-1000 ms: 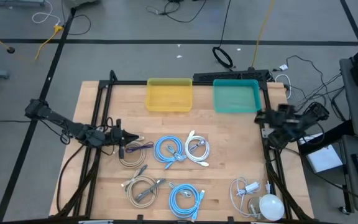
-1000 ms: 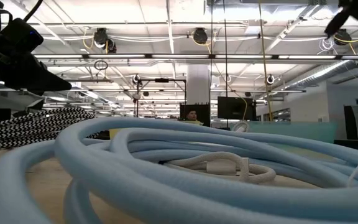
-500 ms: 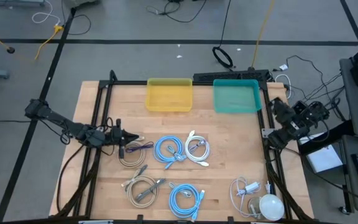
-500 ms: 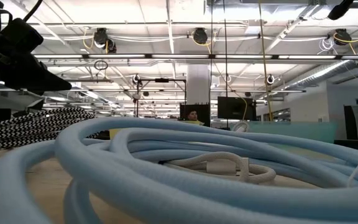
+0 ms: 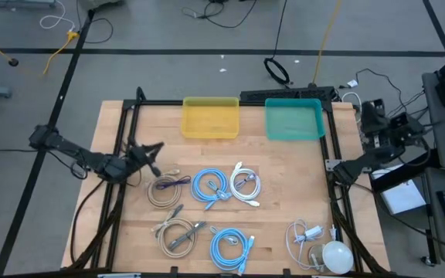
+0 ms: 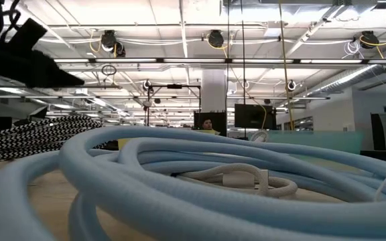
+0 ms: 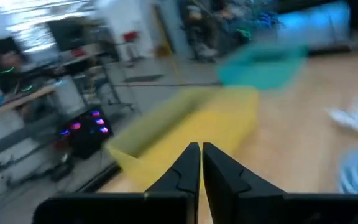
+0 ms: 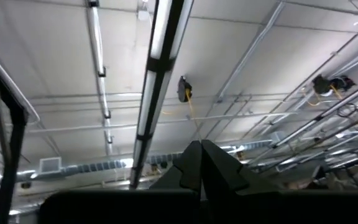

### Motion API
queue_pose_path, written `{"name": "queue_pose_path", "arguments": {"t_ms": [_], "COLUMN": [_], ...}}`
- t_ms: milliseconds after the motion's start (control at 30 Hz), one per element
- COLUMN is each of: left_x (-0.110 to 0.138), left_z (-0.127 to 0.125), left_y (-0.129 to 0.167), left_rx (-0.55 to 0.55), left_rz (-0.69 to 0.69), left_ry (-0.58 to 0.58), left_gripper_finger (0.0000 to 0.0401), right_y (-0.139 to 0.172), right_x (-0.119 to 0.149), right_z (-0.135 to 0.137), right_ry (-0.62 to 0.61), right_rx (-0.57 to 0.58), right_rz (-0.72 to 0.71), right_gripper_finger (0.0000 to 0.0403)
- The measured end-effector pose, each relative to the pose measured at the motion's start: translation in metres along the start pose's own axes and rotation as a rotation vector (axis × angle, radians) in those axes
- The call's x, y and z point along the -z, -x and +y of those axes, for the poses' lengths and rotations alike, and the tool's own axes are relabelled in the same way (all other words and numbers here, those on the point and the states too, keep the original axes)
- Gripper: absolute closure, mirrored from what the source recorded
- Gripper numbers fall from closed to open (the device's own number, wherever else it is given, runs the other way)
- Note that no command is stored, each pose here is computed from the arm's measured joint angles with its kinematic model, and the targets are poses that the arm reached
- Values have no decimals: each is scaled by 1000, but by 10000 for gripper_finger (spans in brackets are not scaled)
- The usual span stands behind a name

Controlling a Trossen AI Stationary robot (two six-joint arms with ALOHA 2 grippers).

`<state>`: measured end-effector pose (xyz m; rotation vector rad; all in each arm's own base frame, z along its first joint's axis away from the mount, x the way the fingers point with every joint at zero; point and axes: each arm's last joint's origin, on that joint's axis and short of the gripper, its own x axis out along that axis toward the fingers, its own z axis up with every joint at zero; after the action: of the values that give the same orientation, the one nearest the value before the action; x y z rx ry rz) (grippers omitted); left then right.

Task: Pick & Place USB Port
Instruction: Put the top gray charger cable into the green bin

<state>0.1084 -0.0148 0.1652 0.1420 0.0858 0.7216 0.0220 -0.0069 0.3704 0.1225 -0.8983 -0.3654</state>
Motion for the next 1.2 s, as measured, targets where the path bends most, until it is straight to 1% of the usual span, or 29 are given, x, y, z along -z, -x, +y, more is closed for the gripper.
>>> {"name": "queue_pose_path", "arguments": {"t_ms": [33,67,133,200,233,267,300,333,400,433,500,567,633,700,767,867,933,1033,1100,1133,1200], "left_x": [-7,-14,-30,-44,-50,-55,-59,-62,-72,-77,-90,-105,-127,-156,-190,-237,-257,-267,-266,-264,-256], "left_z": [2,4,12,25,32,38,44,49,56,58,60,60,60,63,69,76,76,69,62,58,49], "left_y": [-1,-1,-1,0,2,3,5,6,9,10,10,8,6,6,8,11,8,-2,-11,-16,-27], "left_rx": [-13,-20,-44,-85,-86,-81,-63,-27,60,100,135,147,161,179,180,197,155,110,95,102,116], "left_rz": [-37,-82,-189,-315,-384,-451,-515,-577,-684,-725,-760,-739,-690,-626,-532,-345,-159,140,304,386,537], "left_ry": [122,269,596,955,1128,1276,1382,1450,1494,1485,1445,1374,1302,1202,1024,647,469,247,130,79,-6], "left_gripper_finger": [377,377,377,377,377,377,377,377,377,377,377,377,377,377,377,377,377,377,377,377,377], "right_y": [-2,-3,-6,-9,-10,-11,-12,-13,-15,-16,-18,-20,-21,-22,-22,-22,-21,-16,-10,-7,-4], "right_x": [0,0,2,2,2,2,2,2,1,1,2,2,3,5,8,14,21,36,48,54,62], "right_z": [2,3,6,9,10,12,13,14,16,18,20,22,24,25,26,26,26,25,27,28,32], "right_ry": [17,35,69,84,82,76,69,70,84,98,121,117,114,119,127,164,219,341,417,443,462], "right_rx": [3,0,-4,1,7,11,17,22,17,8,-4,-2,-2,5,32,97,178,353,467,512,534], "right_rz": [7,10,12,2,-6,-14,-23,-31,-54,-68,-82,-76,-72,-56,-13,101,229,486,625,669,701], "right_gripper_finger": [398,398,398,398,398,398,398,398,398,398,399,398,399,399,399,399,399,399,399,399,399]}}
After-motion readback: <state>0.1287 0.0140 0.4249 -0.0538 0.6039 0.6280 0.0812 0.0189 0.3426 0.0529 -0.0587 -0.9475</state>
